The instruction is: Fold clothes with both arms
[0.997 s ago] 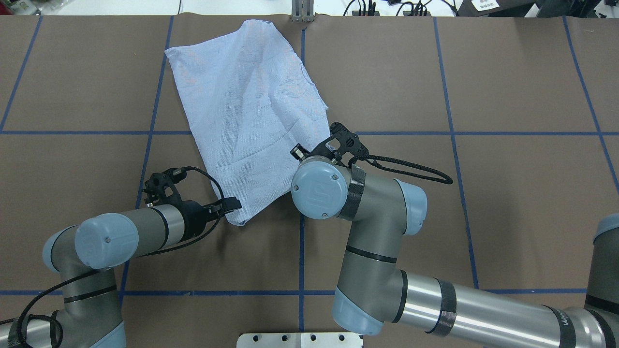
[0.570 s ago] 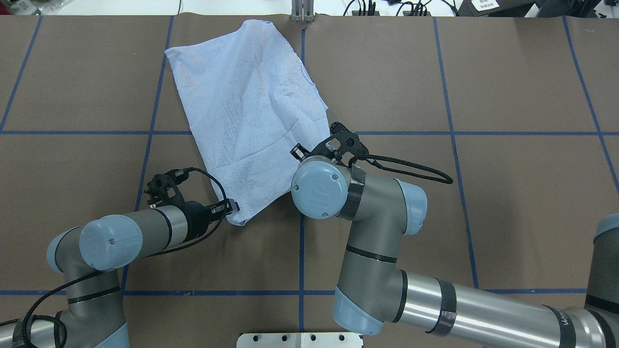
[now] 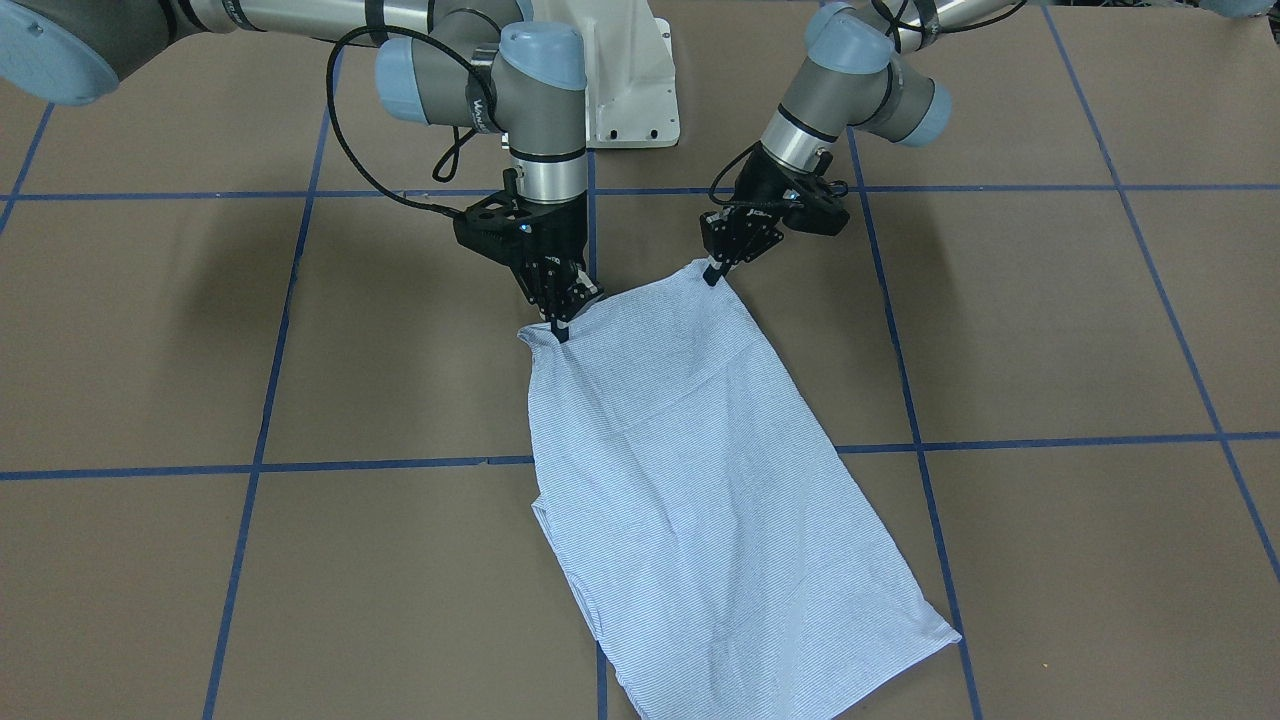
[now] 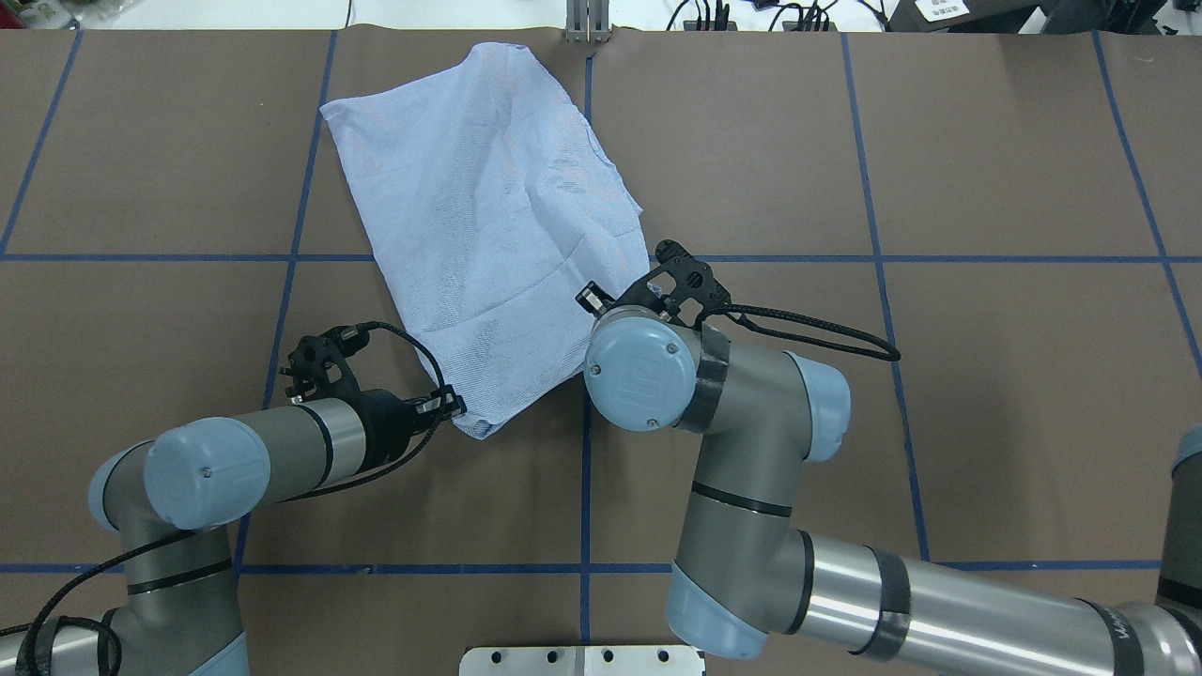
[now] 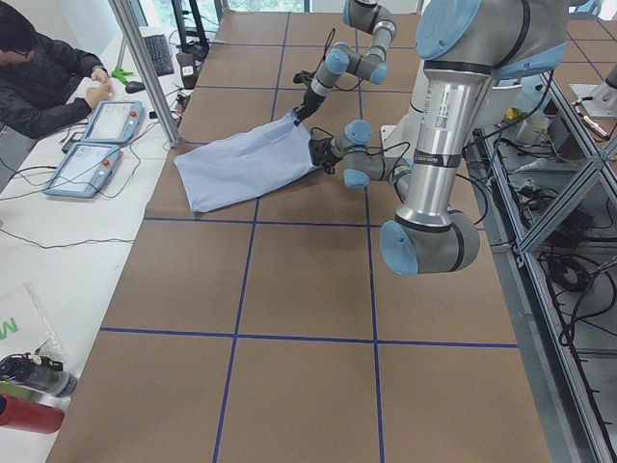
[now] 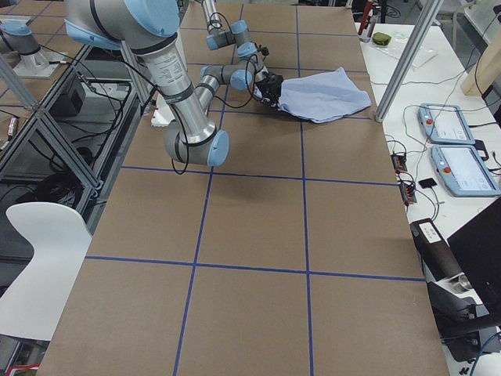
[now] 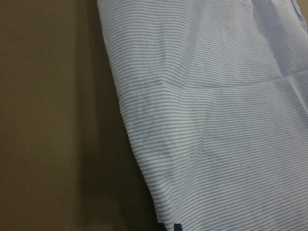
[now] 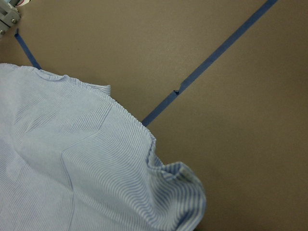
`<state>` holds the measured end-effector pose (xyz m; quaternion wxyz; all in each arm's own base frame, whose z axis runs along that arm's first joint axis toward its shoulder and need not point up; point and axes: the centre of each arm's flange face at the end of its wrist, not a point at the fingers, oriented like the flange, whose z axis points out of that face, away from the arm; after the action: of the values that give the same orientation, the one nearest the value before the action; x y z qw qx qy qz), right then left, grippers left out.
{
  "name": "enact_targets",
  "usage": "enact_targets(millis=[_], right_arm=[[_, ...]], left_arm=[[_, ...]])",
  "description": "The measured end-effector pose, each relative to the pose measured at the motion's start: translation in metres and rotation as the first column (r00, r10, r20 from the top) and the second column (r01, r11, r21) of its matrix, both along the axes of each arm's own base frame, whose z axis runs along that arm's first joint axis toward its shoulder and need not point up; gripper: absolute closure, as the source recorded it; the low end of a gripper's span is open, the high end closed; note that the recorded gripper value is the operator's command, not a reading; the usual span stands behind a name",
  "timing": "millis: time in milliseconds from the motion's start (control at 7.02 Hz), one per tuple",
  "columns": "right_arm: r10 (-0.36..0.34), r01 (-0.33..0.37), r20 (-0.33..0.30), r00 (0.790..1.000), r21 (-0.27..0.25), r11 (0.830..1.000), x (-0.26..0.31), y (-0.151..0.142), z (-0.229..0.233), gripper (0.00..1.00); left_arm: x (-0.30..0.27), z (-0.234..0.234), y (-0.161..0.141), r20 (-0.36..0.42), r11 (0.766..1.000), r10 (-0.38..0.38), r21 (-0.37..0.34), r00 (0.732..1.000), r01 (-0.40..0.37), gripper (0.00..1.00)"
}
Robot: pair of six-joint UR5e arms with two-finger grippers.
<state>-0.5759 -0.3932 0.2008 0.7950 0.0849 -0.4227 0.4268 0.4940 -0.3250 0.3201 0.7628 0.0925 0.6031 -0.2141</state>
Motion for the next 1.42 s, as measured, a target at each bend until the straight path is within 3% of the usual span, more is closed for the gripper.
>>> enact_targets(millis=[142, 570, 855, 1140, 1425], right_arm=[[-0.021, 0.021, 0.015, 1.000, 0.014, 1.000, 0.024, 0.019, 0.000, 1.00], [-0.113, 0.111, 0.028, 0.993, 0.064, 0.992, 0.103, 0.120, -0.048, 1.00], [-0.159, 0.156, 0.030, 0.987, 0.077, 0.985, 0.147, 0.161, -0.072, 1.00], [-0.152, 0.150, 0.026, 0.988, 0.080, 0.986, 0.172, 0.162, -0.080, 1.00], [-0.120, 0.121, -0.019, 0.993, 0.084, 0.989, 0.161, 0.138, -0.077, 1.00]], left_arm=[[-0.014, -0.023, 0.006, -0.047, 1.000, 0.010, 0.014, 0.999, -0.010, 1.00], [-0.064, -0.068, 0.029, -0.150, 0.998, 0.054, 0.046, 0.987, -0.047, 1.00], [-0.113, -0.085, 0.051, -0.189, 0.994, 0.102, 0.060, 0.977, -0.092, 1.00], [-0.148, -0.122, 0.069, -0.173, 0.987, 0.160, 0.048, 0.972, -0.154, 1.00], [-0.135, -0.144, 0.058, -0.105, 0.986, 0.167, 0.018, 0.980, -0.166, 1.00]])
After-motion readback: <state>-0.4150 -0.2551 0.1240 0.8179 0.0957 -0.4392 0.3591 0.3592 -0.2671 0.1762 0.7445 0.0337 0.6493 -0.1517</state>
